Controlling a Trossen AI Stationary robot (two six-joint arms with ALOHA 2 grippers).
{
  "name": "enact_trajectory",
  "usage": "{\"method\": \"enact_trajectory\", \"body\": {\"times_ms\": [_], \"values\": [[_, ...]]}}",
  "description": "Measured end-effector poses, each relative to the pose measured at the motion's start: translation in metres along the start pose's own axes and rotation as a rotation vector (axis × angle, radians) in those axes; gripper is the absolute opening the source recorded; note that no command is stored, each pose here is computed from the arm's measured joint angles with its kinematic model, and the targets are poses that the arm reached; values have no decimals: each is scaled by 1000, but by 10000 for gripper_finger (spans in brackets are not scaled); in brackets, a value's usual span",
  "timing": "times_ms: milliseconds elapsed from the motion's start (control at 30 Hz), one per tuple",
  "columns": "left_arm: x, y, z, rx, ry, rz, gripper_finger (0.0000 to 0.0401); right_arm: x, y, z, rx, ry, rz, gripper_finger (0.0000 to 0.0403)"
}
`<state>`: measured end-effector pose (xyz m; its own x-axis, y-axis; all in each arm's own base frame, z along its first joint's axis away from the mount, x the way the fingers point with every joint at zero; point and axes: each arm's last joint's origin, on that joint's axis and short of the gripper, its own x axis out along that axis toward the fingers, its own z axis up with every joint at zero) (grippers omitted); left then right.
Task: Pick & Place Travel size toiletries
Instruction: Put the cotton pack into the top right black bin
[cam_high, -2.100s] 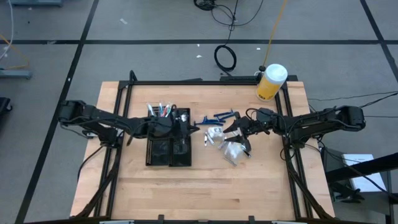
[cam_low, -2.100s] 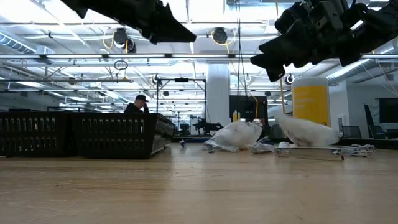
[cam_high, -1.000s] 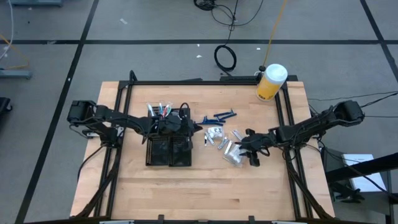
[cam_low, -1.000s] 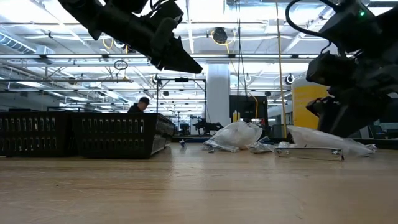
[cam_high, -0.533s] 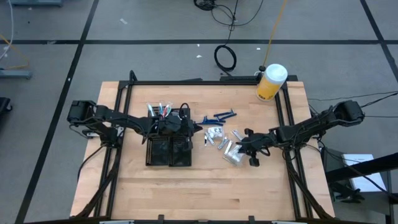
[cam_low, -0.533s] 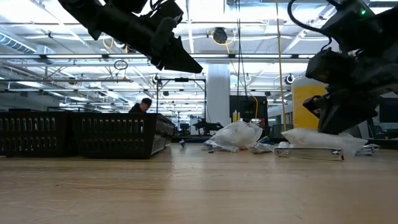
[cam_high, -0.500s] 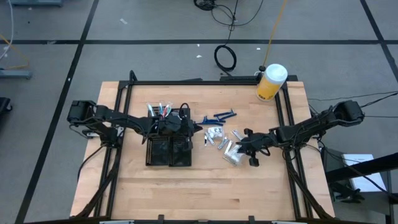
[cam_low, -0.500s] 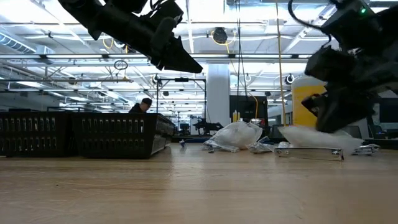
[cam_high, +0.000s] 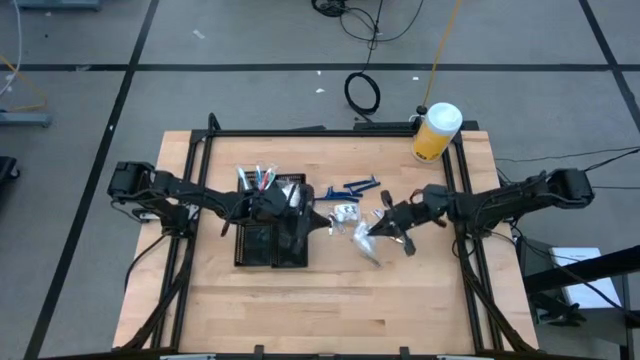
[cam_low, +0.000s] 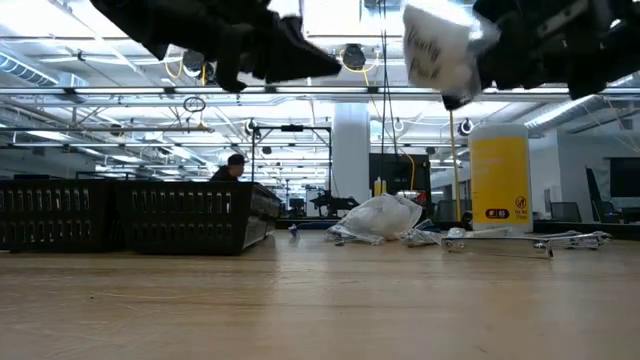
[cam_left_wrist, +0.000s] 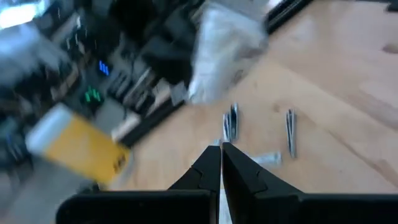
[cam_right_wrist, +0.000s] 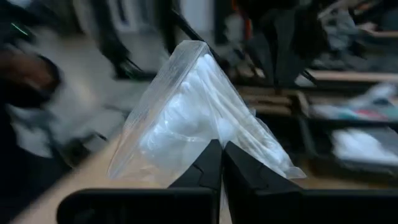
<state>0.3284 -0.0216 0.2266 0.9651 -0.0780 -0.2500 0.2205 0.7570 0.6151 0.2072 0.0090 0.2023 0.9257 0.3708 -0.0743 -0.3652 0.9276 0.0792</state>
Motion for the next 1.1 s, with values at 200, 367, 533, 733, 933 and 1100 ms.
{"method": "enact_trajectory", "body": {"times_ms": [200, 367, 533, 733, 933, 1100], "values": [[6, 6, 16, -100, -138, 58, 24, -2, -6, 3, 26, -35, 70, 1], [30, 12, 24, -168, -143, 59, 79, 1, -10, 1, 49, -42, 80, 0], [58, 19, 31, -144, -150, 64, 148, 4, -10, 3, 47, -91, 167, 0], [59, 20, 43, -111, -193, -41, 209, 3, -7, 4, 55, -83, 262, 0], [50, 18, 55, -140, -400, -301, 225, 2, -5, 5, 42, -81, 351, 0], [54, 19, 57, -149, -417, -305, 225, 3, -6, 6, 34, -104, 286, 0]]}}
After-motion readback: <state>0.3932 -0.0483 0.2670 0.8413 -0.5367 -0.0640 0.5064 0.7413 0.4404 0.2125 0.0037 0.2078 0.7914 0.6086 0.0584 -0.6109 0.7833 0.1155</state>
